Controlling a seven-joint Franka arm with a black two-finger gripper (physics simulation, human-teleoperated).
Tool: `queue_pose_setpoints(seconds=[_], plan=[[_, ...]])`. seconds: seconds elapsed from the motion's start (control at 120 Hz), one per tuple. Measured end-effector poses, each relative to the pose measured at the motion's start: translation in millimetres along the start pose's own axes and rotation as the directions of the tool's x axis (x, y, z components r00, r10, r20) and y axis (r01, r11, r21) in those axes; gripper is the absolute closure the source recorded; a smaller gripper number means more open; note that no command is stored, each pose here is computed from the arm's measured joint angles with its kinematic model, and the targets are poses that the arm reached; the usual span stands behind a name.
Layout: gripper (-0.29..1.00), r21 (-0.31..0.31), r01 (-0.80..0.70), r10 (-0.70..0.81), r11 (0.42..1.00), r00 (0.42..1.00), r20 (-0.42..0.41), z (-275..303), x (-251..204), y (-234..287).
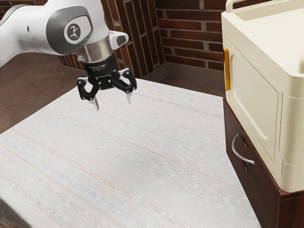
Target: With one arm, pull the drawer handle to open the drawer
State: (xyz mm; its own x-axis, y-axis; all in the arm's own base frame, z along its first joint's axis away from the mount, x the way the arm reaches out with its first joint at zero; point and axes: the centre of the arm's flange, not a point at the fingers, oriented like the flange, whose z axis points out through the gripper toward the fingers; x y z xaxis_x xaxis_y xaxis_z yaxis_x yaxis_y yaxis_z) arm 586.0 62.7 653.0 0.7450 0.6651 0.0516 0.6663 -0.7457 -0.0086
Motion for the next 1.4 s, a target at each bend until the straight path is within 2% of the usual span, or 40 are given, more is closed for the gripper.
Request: queue_pose_setpoints(seconds=[0.275, 0.392, 0.592, 0.758, 1.017, 1.4], plan=[[0.0, -0.003, -0.226, 0.226, 0.974, 0.974, 0.029, 2.7, -17.8, 15.1], [0.0, -0.054, -0.221, 0.225, 0.974, 0.969, 0.098, 14.7, -56.1, 32.7], [0.0, -0.115, -0.24, 0.252, 0.964, 0.962, 0.107, 18.1, -138.2, 71.7], [0.0, -0.159, -0.125, 0.142, 0.979, 0.984, 0.104, 33.2, -133.0, 65.7], [0.0, -0.227, -0.073, 0.087, 0.971, 0.995, 0.053, 42.4, -172.0, 112.3], [0.0, -0.279, 0.085, -0.083, 0.957, 0.996, 0.02, 54.0, -161.2, 134.5]])
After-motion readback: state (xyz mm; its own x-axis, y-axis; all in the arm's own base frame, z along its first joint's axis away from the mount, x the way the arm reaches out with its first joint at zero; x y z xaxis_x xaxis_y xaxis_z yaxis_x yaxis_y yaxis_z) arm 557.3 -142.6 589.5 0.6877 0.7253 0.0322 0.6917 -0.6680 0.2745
